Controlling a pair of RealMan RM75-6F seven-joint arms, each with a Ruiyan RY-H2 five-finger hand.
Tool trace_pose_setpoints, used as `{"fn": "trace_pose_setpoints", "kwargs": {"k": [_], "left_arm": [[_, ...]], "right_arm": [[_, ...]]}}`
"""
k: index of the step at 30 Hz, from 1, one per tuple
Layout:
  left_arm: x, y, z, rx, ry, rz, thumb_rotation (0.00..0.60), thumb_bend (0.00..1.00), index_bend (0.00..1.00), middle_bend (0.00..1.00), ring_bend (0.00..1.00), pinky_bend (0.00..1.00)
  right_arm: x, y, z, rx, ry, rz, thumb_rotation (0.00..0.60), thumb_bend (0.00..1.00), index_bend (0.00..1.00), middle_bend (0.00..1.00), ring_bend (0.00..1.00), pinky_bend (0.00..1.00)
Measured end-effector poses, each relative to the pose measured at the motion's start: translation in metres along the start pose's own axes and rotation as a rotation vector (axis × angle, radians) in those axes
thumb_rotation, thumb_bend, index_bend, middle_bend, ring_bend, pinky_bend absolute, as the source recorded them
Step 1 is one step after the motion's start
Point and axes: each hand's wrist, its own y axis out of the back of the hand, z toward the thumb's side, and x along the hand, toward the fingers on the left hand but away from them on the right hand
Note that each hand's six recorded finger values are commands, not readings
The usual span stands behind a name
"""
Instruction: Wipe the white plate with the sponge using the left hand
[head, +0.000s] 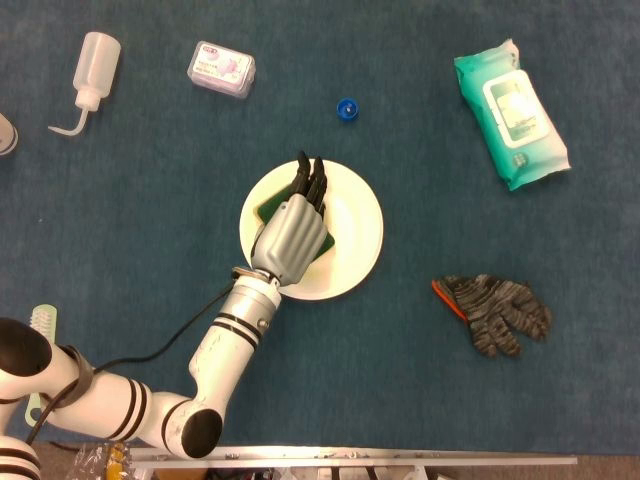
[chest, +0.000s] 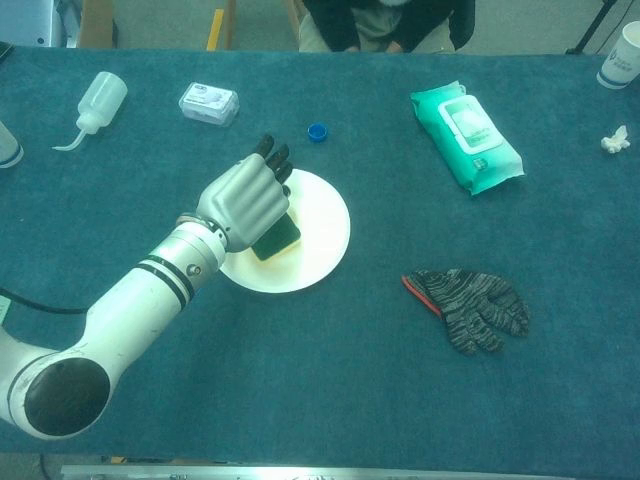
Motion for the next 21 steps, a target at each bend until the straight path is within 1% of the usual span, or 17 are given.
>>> {"fn": "trace_pose_setpoints", "kwargs": {"k": [9, 15, 21], "left_arm": [[0.006, -0.002, 0.004, 0.008, -0.004, 0.015, 0.6, 0.28, 0.41, 0.12, 0.01, 0.05], [0.015, -0.009, -0.003, 0.021, 0.02, 0.007, 0.6, 0.28, 0.41, 0.12, 0.01, 0.05], [0.023, -0.021, -0.01, 0.034, 0.044, -0.012, 0.6, 0.28, 0.42, 0.12, 0.01, 0.05]], "right_arm": [[0.001, 0.002, -0.002, 0.005, -0.008, -0.005, 0.6, 0.39, 0.39, 0.39, 0.24, 0.45], [0.0, 0.002, -0.002, 0.008, -0.01, -0.005, 0.6, 0.39, 0.39, 0.39, 0.24, 0.45], [0.0, 0.002, 0.0, 0.01, -0.008, -0.005, 0.6, 0.39, 0.39, 0.39, 0.24, 0.45]]}}
